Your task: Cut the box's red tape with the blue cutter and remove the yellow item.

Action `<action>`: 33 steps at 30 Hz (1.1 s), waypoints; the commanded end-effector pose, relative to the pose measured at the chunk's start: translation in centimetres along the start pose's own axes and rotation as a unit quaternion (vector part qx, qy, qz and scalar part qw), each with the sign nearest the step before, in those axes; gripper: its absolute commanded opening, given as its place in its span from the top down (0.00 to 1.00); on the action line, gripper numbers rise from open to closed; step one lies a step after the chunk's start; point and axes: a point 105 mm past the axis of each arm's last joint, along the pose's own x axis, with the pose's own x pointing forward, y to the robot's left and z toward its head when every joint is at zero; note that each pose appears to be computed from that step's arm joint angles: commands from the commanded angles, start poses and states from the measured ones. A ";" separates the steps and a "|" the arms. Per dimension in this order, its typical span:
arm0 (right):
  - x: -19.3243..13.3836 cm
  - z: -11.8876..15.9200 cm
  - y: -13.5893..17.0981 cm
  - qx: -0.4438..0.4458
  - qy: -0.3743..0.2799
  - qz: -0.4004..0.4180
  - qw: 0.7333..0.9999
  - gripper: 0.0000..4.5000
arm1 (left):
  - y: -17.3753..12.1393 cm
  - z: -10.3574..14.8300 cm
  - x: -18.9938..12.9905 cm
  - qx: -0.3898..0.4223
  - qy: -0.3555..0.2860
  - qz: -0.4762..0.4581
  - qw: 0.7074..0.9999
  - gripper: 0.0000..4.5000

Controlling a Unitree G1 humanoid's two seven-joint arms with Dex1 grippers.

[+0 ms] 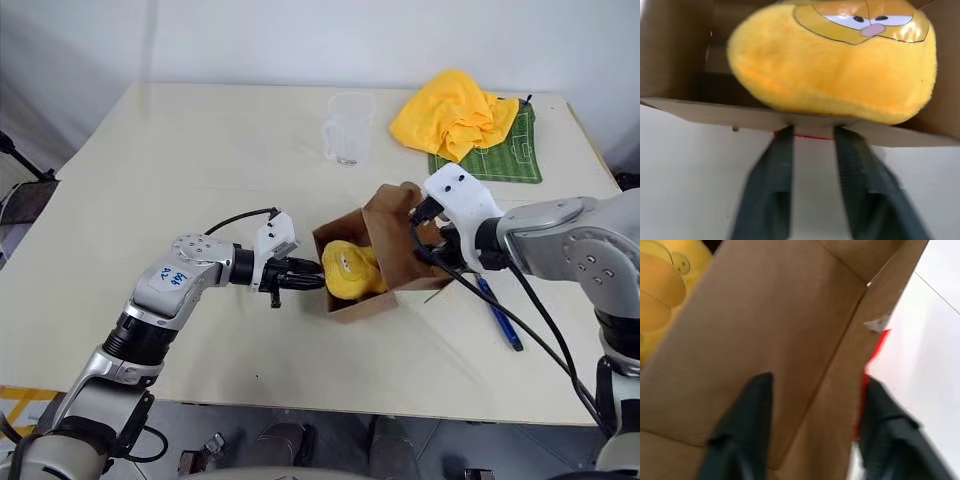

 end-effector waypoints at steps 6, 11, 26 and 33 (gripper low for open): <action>-2.2 0.9 -2.3 -0.020 -0.068 -0.028 0.997 0.00 | 0.3 1.9 -1.4 0.034 -0.020 0.008 0.999 0.09; -4.7 1.5 -3.9 -0.040 -0.171 -0.026 0.984 0.00 | 1.0 1.7 -4.0 0.043 -0.033 0.024 0.998 0.01; -8.6 -2.2 1.1 -0.153 -0.380 0.170 0.896 0.00 | 0.4 -9.3 -20.6 -0.042 -0.089 0.191 0.977 0.01; -9.2 -2.3 2.2 -0.177 -0.366 0.181 0.895 0.00 | 0.3 -1.5 -16.2 0.031 -0.123 0.107 0.986 0.01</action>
